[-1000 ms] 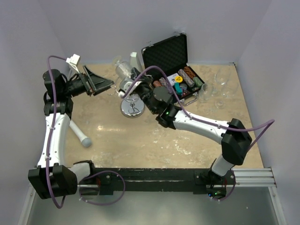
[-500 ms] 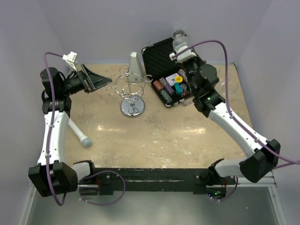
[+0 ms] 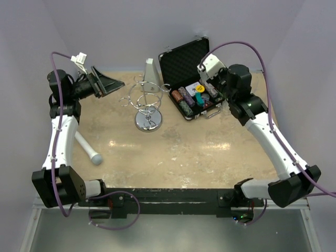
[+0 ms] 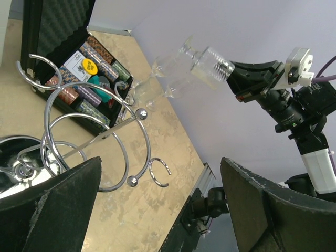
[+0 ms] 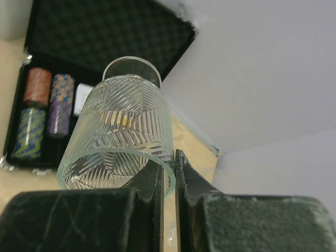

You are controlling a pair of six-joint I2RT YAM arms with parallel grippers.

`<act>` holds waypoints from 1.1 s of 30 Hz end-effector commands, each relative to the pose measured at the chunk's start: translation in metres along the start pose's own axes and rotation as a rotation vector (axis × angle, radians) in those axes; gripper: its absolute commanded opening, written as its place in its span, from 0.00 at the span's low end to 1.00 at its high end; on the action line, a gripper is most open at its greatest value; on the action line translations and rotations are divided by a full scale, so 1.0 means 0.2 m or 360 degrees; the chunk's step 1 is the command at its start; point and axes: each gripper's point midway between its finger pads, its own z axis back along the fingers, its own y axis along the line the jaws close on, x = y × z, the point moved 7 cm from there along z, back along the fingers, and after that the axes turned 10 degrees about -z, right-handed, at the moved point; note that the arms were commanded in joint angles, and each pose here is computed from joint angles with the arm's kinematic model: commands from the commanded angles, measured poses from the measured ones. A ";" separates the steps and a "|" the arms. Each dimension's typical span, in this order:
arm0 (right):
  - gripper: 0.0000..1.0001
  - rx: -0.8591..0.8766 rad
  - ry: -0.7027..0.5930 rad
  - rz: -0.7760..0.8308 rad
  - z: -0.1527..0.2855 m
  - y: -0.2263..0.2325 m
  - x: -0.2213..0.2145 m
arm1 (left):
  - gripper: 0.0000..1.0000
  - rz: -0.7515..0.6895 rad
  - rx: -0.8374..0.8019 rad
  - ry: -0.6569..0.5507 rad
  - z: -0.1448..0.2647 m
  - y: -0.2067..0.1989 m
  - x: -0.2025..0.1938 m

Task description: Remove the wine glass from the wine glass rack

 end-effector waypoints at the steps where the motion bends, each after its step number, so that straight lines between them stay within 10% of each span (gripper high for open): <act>1: 0.00 0.0213 -0.0020 -0.0037 0.15 -0.03 0.08 | 1.00 -0.0138 -0.0043 -0.0042 0.00 -0.03 0.08; 11: 0.00 0.0865 0.0294 -0.0012 0.27 0.25 -0.20 | 1.00 -0.0152 -0.0018 -0.0063 0.00 0.00 0.06; 33: 0.00 0.0550 0.1298 0.0056 0.04 -0.03 -1.04 | 1.00 -0.0141 -0.0021 -0.0038 0.03 -0.03 -0.03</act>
